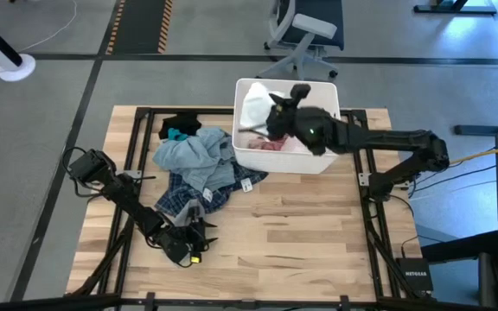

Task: Sort clothes
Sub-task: Put the white boxer into the white laundry bin

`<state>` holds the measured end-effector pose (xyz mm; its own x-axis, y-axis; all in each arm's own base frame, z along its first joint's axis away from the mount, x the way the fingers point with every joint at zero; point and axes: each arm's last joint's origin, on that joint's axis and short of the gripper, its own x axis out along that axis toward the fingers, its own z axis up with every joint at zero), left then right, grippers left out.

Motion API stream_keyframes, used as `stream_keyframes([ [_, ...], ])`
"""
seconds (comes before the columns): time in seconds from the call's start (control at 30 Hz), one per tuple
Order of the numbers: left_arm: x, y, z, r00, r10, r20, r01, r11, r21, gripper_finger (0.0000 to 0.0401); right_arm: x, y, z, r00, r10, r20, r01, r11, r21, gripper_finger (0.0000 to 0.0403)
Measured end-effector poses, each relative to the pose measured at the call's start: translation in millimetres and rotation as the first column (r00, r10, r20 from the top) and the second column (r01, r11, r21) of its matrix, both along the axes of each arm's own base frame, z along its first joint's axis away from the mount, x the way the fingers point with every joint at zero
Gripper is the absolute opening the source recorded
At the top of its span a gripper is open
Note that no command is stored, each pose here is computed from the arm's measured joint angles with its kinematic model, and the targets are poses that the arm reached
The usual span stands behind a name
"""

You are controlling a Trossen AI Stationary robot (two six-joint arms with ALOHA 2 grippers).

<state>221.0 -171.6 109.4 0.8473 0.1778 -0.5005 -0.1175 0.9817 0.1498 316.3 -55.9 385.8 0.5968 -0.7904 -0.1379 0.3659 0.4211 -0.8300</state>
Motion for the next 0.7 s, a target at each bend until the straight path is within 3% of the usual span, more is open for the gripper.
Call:
stream_keyframes([
  [0.4, -3, 2, -4, 0.999, 0.022, -0.034, -0.022, 1.0, 0.002, 0.0178, -15, -45, -82, 0.989, -0.147, -0.026, 0.149, 0.967, 0.204, 0.0016],
  [0.6, -3, 2, -3, 0.999, 0.023, -0.031, -0.023, 1.0, -0.002, 0.0178, -28, -53, -121, 0.959, -0.28, 0.051, 0.241, 0.894, 0.377, 0.0034],
  [0.7, -3, 2, -3, 0.999, 0.023, -0.028, -0.023, 1.0, -0.005, 0.0178, -30, -52, -127, 0.958, -0.287, 0.029, 0.252, 0.882, 0.397, 0.0055],
])
